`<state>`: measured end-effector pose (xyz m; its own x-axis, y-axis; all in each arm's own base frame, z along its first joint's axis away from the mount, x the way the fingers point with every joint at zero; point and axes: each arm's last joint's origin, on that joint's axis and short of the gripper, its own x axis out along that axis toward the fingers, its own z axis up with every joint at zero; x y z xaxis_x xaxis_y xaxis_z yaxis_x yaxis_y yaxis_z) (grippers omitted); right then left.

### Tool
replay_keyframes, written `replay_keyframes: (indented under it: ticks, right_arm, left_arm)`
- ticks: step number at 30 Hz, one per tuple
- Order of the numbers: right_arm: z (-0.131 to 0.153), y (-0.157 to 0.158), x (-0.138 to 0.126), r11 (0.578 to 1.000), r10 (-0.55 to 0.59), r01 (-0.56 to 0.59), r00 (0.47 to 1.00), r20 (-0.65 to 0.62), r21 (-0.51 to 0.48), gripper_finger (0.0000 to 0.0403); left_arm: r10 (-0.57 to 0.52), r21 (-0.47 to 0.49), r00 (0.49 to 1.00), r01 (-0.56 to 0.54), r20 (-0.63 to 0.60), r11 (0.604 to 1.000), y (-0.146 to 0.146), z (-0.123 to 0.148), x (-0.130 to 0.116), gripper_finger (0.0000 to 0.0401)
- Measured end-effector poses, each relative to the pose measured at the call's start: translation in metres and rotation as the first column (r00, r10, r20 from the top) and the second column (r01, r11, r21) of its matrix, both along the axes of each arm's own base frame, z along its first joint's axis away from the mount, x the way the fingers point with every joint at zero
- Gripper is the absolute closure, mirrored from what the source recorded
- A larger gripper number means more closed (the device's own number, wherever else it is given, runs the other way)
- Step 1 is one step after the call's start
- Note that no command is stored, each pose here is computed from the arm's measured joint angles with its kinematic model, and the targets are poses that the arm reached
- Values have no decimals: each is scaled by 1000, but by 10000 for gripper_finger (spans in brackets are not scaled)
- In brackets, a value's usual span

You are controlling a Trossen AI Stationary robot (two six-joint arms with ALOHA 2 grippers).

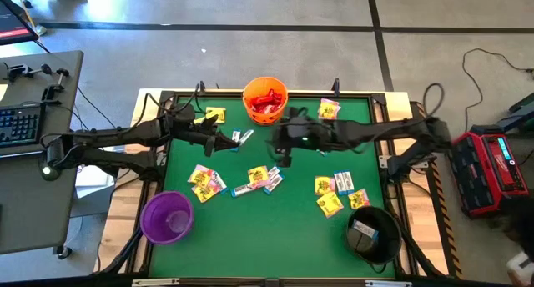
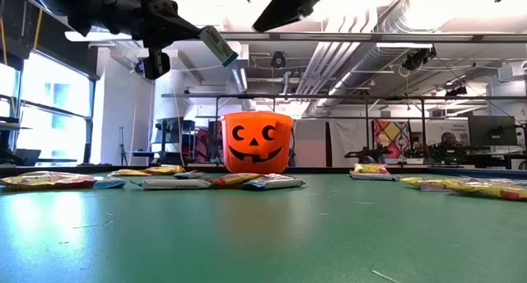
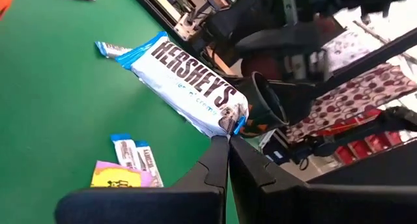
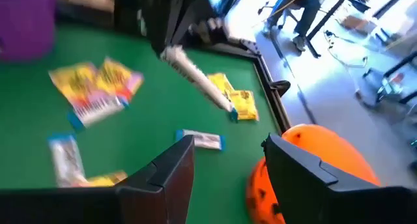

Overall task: Sort candy by brand, put in halloween buckets
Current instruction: Put the white chocolate bar into the black bucket

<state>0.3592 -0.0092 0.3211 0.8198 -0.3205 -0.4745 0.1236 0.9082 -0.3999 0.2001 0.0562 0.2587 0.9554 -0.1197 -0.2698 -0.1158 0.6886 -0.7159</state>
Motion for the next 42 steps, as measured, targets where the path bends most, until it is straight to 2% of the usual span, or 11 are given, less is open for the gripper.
replay_keyframes:
  ticks: [3, 5, 14, 24, 29, 38, 42]
  right_arm:
    - [-1, -2, 19, 994, 58, -65, 995, -78, -90, 228]
    - [1, -4, 31, 988, 105, -115, 989, -102, -99, 228]
    - [3, -25, 62, 968, 250, -251, 957, -145, 10, 228]
    - [-4, -30, 73, 917, 394, -378, 907, -145, 126, 234]
    - [-5, -30, 73, 918, 391, -374, 909, -144, 134, 267]
    - [-6, -30, 73, 918, 387, -366, 911, -142, 151, 364]
    - [-6, -30, 73, 919, 383, -361, 912, -145, 160, 392]
  left_arm:
    - [3, -25, 1000, -3, -3, 1000, 0, 0, 0, 401]
    - [5, -33, 1000, -5, -4, 999, 0, 0, 0, 401]
    - [-45, -58, 999, 45, 0, 997, -2, 0, 0, 401]
    - [-88, -79, 996, 88, 6, 993, -3, 1, 0, 401]
    - [-85, -92, 996, 85, 10, 992, -3, 1, 0, 401]
    - [-88, -85, 996, 89, 12, 992, -3, 1, 0, 401]
    - [-81, -68, 997, 82, 18, 994, -3, 2, 0, 395]
